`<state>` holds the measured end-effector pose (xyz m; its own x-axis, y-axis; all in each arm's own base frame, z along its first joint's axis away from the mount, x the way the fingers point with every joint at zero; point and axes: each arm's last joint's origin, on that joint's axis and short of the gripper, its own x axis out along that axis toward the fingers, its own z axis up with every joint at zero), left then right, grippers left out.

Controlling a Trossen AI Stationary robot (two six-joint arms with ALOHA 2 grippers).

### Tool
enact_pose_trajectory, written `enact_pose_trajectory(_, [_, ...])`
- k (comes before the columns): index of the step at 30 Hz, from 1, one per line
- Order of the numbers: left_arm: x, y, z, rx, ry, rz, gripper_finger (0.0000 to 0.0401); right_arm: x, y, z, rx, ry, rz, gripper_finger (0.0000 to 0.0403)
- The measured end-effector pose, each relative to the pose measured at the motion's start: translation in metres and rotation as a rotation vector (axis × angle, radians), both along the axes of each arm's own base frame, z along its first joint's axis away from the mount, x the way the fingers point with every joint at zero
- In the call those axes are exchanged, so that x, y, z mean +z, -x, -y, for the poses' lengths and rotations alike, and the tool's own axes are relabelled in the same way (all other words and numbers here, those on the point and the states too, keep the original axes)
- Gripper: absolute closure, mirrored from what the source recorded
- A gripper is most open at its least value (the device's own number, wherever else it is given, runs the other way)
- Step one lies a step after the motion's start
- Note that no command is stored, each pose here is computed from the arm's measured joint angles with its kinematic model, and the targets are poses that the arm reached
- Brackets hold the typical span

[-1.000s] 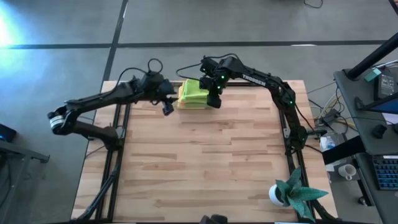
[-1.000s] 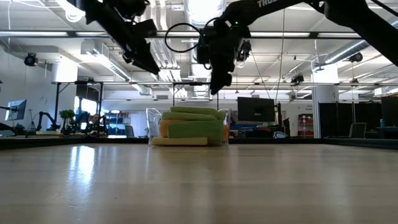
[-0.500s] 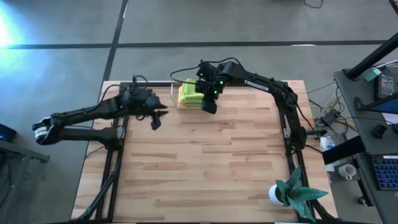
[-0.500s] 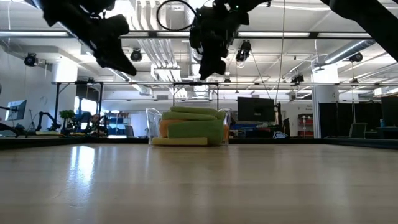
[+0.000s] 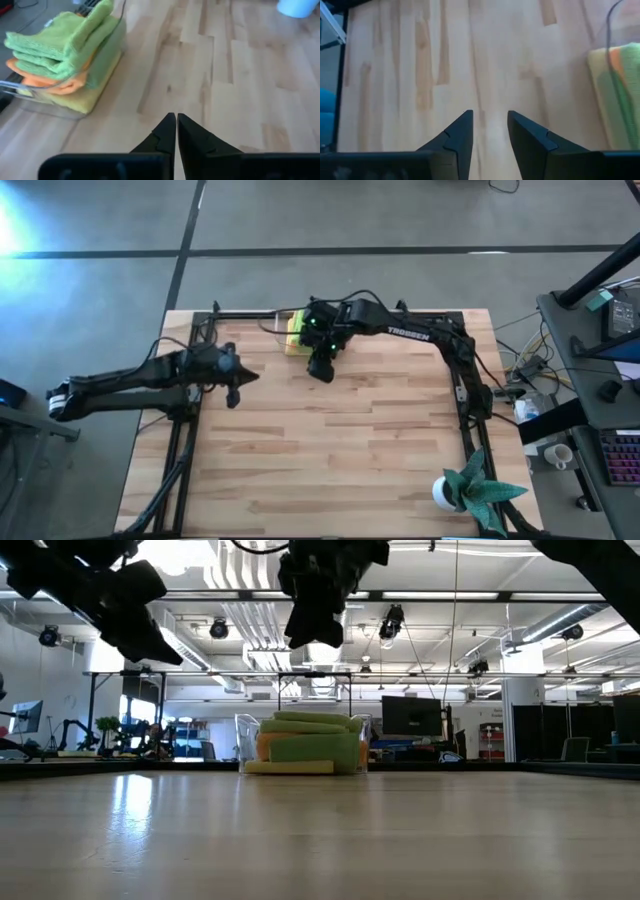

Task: Fold microfiber towels
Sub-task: Return to Home Position

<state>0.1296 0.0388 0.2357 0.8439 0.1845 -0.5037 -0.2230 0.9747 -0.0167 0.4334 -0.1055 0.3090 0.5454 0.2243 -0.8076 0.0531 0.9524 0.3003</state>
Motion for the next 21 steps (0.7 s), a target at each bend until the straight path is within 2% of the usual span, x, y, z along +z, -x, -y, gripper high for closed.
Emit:
enact_pose_trajectory(6, [-0.002,0.009,0.008,-0.022,0.048,0.073,0.0401,0.001,-0.006,-0.024,-0.005,-0.029,-0.008,0.0292])
enact_pose_trajectory(10, [-0.004,0.013,0.013,-0.036,0.086,0.162,0.0401,0.001,-0.008,-0.039,-0.006,0.019,-0.016,0.0302])
enact_pose_trajectory(16, [-0.015,0.021,0.018,-0.050,0.114,0.197,0.0401,0.011,-0.007,-0.045,-0.011,0.034,0.003,0.0320])
enact_pose_trajectory(21, [-0.030,0.027,0.021,-0.039,0.180,0.263,0.0401,0.028,0.001,-0.047,-0.038,0.038,0.045,0.0331])
